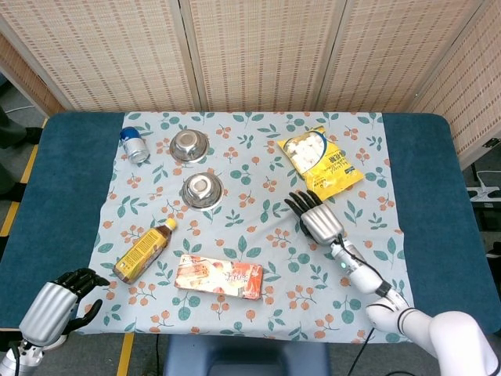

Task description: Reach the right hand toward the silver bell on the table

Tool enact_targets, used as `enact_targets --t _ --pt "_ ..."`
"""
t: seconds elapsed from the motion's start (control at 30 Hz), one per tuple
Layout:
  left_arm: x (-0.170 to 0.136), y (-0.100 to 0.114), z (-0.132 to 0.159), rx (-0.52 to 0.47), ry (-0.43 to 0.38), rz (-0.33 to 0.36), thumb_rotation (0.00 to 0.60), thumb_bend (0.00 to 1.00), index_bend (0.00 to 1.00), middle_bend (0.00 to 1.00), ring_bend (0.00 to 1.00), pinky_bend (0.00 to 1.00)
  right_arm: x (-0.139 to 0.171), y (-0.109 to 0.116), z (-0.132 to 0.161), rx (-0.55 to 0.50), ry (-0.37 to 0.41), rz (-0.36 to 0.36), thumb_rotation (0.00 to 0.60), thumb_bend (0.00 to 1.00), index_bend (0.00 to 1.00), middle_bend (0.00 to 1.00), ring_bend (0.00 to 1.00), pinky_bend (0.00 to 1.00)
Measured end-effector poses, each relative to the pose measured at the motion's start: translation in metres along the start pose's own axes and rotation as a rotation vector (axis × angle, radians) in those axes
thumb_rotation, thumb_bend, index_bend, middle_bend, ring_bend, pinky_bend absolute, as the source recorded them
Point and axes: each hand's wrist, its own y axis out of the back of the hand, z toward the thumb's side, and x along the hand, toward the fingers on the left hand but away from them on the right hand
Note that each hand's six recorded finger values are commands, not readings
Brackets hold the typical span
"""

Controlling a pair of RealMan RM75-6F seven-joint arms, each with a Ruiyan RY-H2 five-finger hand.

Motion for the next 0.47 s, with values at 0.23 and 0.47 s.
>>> enact_targets --t 0.23,0.47 --pt "0.001 -0.002 -0.001 0.004 0.008 -0.008 0.6 0.43 0.37 0.43 0.3 0.47 0.081 0.024 -0.016 0.007 -0.046 -0.008 0.6 1.0 0.0 0.0 0.0 0.05" --pt "0.002 -0.006 0.002 0.018 -0.002 -0.012 0.6 0.43 0.37 0.42 0.3 0.47 0.209 0.022 -0.073 -0.016 -0.353 0.101 0.6 1.0 0.01 0.0 0.0 0.06"
